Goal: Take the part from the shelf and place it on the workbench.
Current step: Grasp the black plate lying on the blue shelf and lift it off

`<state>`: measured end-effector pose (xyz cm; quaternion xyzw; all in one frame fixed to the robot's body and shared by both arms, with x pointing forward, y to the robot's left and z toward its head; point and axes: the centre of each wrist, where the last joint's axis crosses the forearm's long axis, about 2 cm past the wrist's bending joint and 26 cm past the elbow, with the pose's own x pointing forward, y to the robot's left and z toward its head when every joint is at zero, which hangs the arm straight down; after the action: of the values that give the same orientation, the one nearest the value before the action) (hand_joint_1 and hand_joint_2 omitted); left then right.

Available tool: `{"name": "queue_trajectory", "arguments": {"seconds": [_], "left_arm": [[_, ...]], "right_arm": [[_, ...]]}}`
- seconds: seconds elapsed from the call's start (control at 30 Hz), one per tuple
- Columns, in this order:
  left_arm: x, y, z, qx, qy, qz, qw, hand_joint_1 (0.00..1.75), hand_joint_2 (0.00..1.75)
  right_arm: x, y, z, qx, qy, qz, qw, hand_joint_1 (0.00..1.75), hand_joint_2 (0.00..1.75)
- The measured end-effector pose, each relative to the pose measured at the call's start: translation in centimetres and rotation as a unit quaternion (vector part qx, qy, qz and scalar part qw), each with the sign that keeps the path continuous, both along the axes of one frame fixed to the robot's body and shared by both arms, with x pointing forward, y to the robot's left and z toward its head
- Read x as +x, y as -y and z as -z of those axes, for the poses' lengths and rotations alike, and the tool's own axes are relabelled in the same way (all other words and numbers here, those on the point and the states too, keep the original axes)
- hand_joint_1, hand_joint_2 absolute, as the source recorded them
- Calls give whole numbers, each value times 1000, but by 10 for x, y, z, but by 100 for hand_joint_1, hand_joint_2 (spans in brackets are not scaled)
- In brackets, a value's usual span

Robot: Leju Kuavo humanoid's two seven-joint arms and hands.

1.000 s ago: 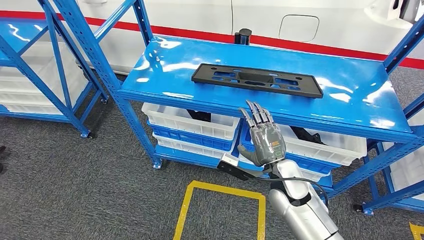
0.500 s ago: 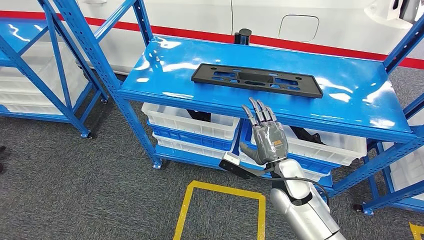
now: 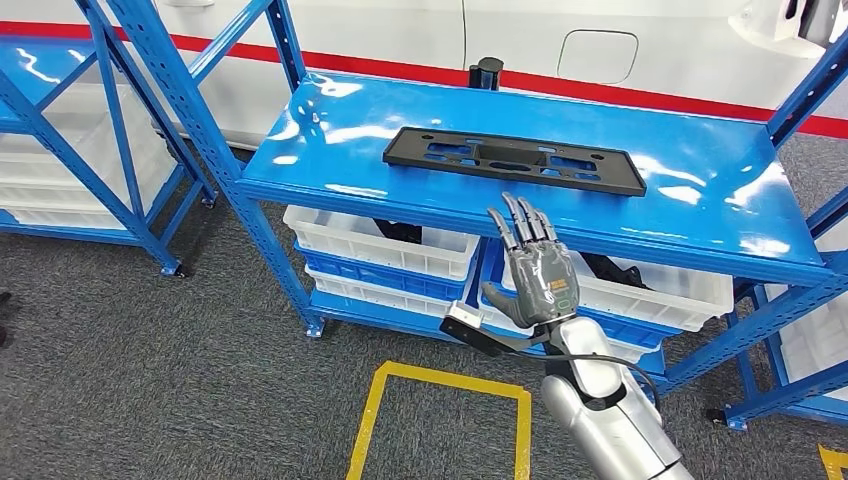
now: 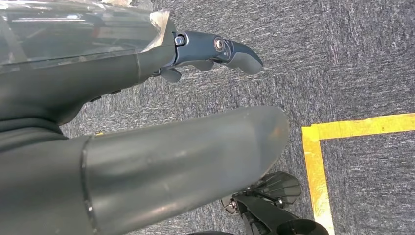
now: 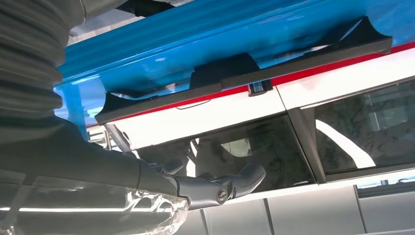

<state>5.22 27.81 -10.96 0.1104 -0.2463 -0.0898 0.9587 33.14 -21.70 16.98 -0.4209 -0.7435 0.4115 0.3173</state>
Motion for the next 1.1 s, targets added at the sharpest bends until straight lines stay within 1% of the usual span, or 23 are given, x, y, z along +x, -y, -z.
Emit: {"name": "queue_trajectory", "arguments": {"seconds": [0.43, 0.8, 0.93, 1.1], "left_arm": [[1, 2, 0, 19, 5, -3, 1000, 0, 0], [3, 2, -1, 24, 9, -1, 1000, 0, 0], [5, 3, -1, 24, 12, -1, 1000, 0, 0], [2, 3, -1, 24, 9, -1, 1000, 0, 0]], "right_arm": [[3, 2, -3, -12, 11, 8, 1000, 0, 175], [-1, 6, 7, -18, 1, 15, 1000, 0, 175], [0, 6, 5, -17, 6, 16, 1000, 0, 175], [-2, 5, 6, -19, 5, 14, 1000, 0, 175]]}}
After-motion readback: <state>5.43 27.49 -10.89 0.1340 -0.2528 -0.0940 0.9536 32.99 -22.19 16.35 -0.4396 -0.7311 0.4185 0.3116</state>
